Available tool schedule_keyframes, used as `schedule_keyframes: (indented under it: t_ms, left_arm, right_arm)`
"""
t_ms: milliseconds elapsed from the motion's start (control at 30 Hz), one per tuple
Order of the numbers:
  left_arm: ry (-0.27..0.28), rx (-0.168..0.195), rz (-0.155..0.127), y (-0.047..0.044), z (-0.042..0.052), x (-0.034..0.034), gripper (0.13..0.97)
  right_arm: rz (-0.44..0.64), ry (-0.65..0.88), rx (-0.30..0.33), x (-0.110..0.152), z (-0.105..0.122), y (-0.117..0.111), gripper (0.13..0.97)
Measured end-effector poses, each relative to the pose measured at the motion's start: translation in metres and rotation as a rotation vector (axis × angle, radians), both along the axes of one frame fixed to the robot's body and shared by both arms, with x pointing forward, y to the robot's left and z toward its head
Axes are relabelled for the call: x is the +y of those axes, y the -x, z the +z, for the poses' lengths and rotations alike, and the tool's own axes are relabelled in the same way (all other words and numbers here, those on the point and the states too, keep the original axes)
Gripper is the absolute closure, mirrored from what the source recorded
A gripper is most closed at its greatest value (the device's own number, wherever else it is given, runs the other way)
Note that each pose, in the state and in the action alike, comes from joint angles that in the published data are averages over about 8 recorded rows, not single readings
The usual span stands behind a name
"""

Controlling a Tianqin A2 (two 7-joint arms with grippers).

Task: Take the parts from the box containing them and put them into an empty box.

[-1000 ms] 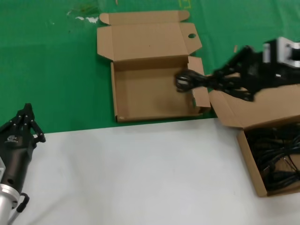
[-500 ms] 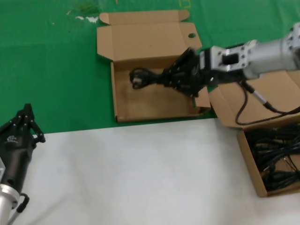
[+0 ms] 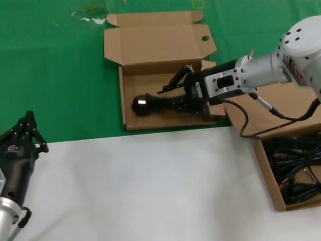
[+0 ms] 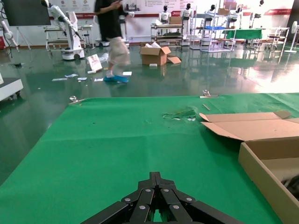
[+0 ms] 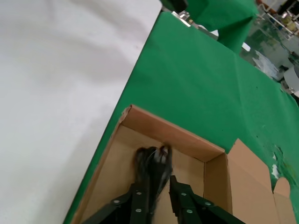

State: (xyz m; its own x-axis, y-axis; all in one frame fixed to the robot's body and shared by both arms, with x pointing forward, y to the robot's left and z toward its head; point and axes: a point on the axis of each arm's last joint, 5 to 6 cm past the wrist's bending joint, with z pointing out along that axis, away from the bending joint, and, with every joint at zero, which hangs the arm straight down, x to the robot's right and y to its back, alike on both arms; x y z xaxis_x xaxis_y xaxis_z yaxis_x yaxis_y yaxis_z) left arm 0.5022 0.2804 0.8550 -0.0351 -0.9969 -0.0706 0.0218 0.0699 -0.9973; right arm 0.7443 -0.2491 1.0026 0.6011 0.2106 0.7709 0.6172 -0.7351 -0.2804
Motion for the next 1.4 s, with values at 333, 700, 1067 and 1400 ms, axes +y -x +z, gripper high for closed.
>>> schedule_keyframes:
  t_ms: [333, 700, 1067, 1400]
  left_arm:
    - [0.000, 0.000, 0.000, 0.0000, 0.0000, 0.0000, 0.957]
    - [0.000, 0.000, 0.000, 0.0000, 0.0000, 0.0000, 0.957]
    - [0.000, 0.000, 0.000, 0.0000, 0.0000, 0.0000, 0.957]
    - [0.000, 0.000, 0.000, 0.0000, 0.0000, 0.0000, 0.923]
  right_arm:
    - [0.000, -0.022, -0.024, -0.008, 0.003, 0.004, 0.782]
    - [-0.105, -0.218, -0.095, -0.035, 0.001, 0.049, 0.587]
    - [-0.216, -0.381, -0.115, -0.051, -0.018, 0.089, 0.401]
    - [-0.259, -0.442, -0.108, -0.047, -0.029, 0.096, 0.234]
